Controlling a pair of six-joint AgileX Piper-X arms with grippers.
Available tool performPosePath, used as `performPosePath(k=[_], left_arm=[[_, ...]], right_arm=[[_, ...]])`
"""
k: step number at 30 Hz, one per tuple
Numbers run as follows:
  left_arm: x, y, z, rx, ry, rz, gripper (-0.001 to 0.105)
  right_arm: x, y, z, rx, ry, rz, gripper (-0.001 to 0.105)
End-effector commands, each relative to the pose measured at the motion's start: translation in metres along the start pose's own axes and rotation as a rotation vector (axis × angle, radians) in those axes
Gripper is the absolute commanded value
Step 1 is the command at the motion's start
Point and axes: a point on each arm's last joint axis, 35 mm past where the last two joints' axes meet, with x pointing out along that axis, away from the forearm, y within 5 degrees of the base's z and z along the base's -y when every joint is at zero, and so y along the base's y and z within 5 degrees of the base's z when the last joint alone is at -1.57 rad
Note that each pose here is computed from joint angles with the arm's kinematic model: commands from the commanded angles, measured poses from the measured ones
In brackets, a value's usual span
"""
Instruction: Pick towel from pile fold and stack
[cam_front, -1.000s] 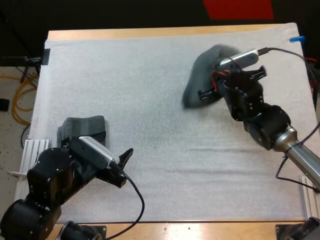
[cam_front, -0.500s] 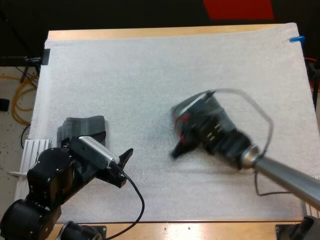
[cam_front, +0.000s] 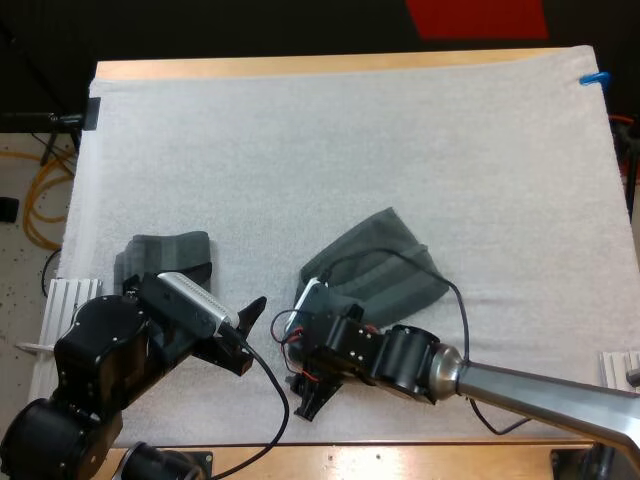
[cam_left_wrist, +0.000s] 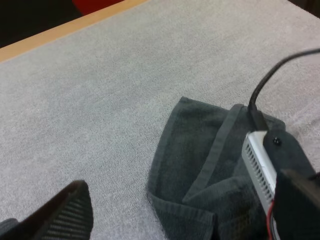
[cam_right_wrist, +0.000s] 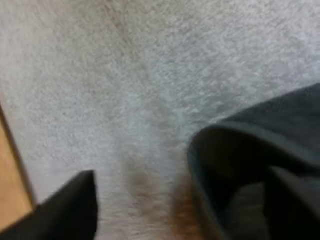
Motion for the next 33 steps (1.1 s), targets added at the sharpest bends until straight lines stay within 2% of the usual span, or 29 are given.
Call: performPosePath(k=[1,4,6,11,15,19,22,27,33], left_arm=[[-0.001,-0.001,0.002,-0.005,-0.004,-0.005,0.072],[-0.001,-0.001,0.002,-0.005,-0.004,-0.005,0.072],[-0.001,-0.001,0.002,-0.005,-0.004,-0.005,0.072],[-0.001,-0.001,0.002,-0.005,-0.004,-0.005,0.072],[-0.001,-0.001,0.002,-0.005,-0.004,-0.005,0.072],[-0.001,-0.001,0.002,-0.005,-0.004,-0.005,0.072],[-0.001,-0.001,0.002,-0.005,-0.004,-0.005,0.072],[-0.001,-0.001,0.002,-0.005,-0.004,-0.005,0.072],[-0.001,-0.001,0.002,-0.005,-0.003,-0.009,0.072]], right_arm=[[-0.009,-0.004,0.006,-0.031,-0.002,-0.046,0.071],[-0.016,-0.02,0.013,-0.084,0.012,-0.181,0.071],[-0.019,-0.036,0.014,-0.064,0.01,-0.223,0.071],[-0.024,-0.083,-0.003,0.068,0.042,-0.297,0.071],[-0.031,-0.127,-0.031,0.206,0.109,-0.347,0.071],[-0.039,-0.156,-0.059,0.345,0.133,-0.297,0.071],[-0.041,-0.169,-0.075,0.483,0.104,-0.183,0.071],[-0.031,-0.183,-0.088,0.53,0.122,-0.194,0.071],[0.0,-0.193,-0.115,0.57,0.257,-0.223,0.071]])
